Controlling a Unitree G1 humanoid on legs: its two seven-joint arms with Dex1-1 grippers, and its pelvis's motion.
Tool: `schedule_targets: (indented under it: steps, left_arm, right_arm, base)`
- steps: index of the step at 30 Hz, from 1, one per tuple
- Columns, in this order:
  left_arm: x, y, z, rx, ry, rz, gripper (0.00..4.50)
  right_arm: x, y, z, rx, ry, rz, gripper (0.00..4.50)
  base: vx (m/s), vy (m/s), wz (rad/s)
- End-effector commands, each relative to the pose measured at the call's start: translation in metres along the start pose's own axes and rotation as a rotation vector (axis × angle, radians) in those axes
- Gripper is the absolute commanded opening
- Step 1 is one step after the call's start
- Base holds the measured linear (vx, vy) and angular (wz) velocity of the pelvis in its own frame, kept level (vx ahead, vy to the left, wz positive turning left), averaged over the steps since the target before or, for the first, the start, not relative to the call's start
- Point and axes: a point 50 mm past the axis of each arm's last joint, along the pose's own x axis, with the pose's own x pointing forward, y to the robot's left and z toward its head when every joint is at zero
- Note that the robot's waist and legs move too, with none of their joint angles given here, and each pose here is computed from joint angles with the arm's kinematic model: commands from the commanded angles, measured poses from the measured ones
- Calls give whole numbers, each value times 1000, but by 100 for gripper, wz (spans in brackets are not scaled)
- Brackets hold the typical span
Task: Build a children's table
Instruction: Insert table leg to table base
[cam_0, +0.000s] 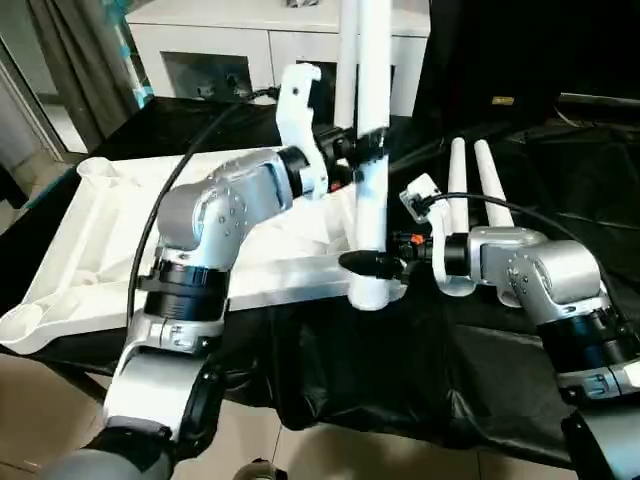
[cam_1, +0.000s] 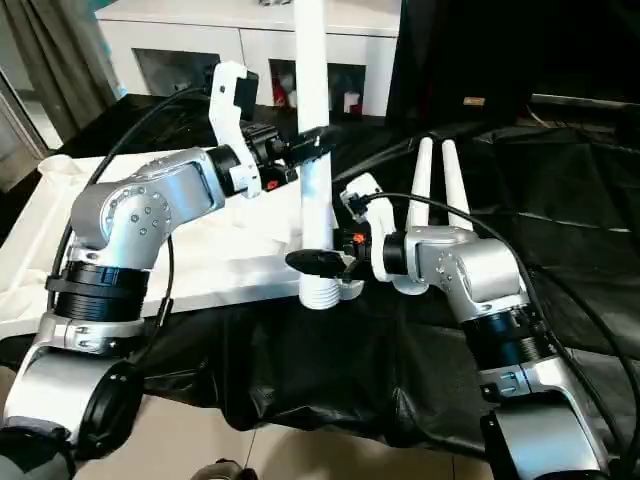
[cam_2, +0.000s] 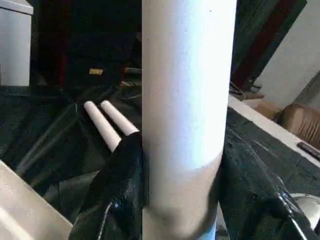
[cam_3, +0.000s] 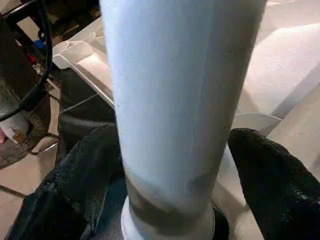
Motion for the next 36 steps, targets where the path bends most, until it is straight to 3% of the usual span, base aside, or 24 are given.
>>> schedule_targets:
  steps: [1,10,20,22,32,33,36]
  left_arm:
    - [-2,-2,3,28,-5,-11,175]
    - [2,-10,4,23,-8,-58,175]
    - [0,-9,5,26,-10,-56,175]
    - [0,-9,5,26,-10,-59,175]
    - [0,-8,3,46,2,-49,175]
    - [-1,-7,3,43,2,-46,231]
    - [-3,-4,1,15,-2,-52,247]
  right_arm:
    - [-4,2,13,-48,-16,0,384]
    - [-1,-1,8,-22,-10,9,384]
    - [0,-3,7,-3,-12,10,301]
    - [0,-3,7,-3,-11,10,265]
    - [-1,-6,7,0,-23,3,203]
    - [-1,-6,7,0,-28,0,199]
    - [-1,-6,8,-3,-54,-3,197]
  base:
    - [0,0,0]
    - [0,0,0]
    - [0,0,0]
    - [0,0,0]
    - [0,0,0]
    - [0,0,0]
    - [0,0,0]
